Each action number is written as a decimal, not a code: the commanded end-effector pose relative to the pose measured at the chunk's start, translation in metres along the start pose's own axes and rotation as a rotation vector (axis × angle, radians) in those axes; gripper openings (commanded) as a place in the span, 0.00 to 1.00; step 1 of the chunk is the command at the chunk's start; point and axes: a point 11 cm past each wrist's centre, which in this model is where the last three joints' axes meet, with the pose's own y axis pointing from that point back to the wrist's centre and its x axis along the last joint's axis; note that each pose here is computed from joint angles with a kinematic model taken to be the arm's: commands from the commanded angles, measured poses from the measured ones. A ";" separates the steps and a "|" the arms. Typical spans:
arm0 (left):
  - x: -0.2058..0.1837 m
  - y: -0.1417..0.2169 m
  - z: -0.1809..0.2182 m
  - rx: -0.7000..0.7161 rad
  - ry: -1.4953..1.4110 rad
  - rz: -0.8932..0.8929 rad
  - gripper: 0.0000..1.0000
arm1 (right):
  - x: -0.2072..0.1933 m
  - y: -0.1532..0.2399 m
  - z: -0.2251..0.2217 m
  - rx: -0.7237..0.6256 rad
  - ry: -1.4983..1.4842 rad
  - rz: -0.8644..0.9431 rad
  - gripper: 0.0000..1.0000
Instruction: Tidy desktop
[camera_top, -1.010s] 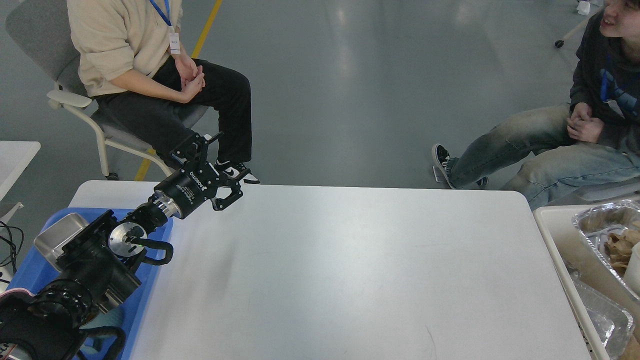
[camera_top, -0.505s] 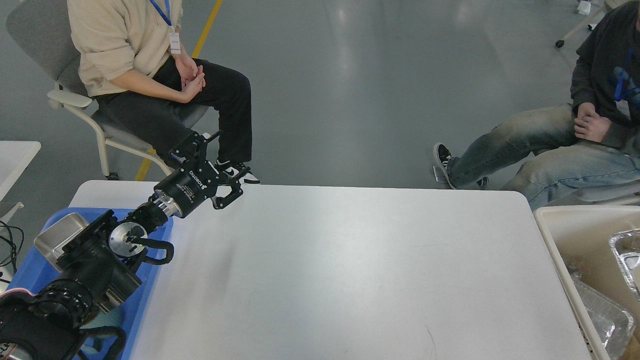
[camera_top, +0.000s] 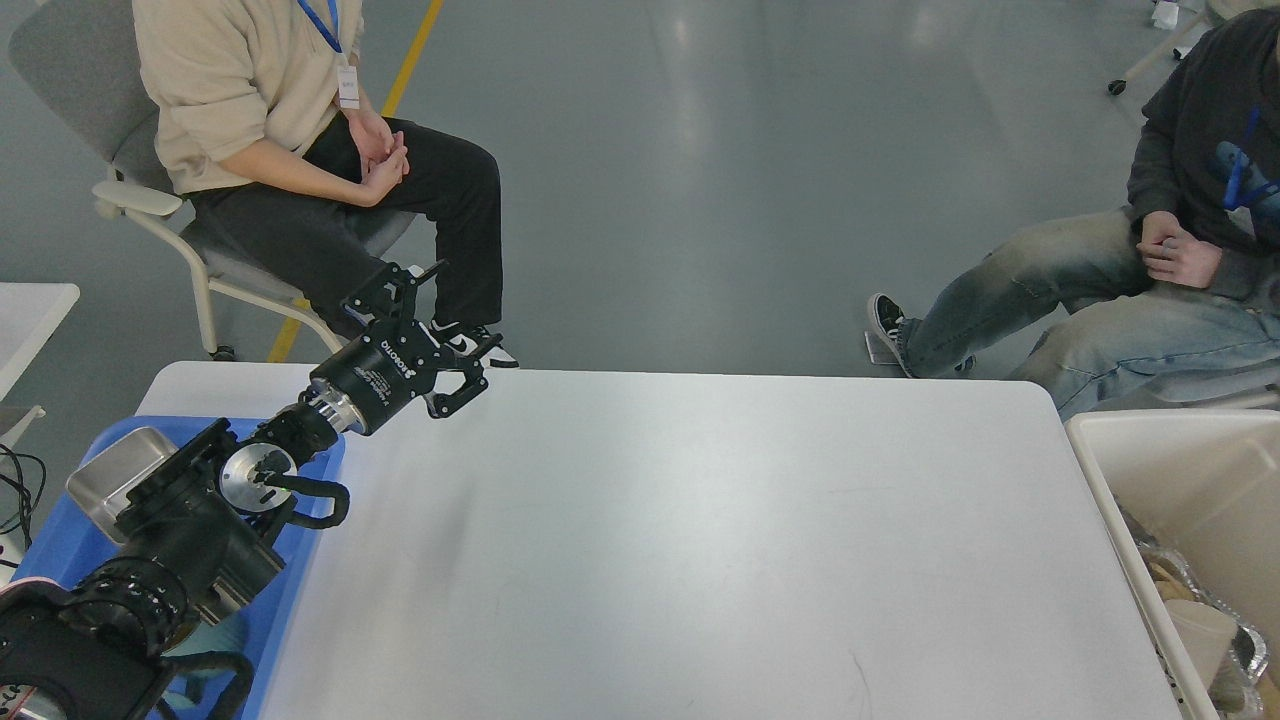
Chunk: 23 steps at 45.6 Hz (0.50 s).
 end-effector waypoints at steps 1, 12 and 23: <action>0.000 0.000 0.001 -0.001 -0.003 0.001 0.97 | -0.005 -0.002 -0.021 0.032 -0.005 -0.011 1.00; 0.003 0.002 0.000 0.001 -0.002 0.013 0.97 | -0.061 0.002 -0.158 0.390 -0.326 -0.182 1.00; 0.010 0.010 0.003 -0.056 0.011 0.030 0.97 | -0.192 0.025 -0.223 0.720 -0.804 -0.789 1.00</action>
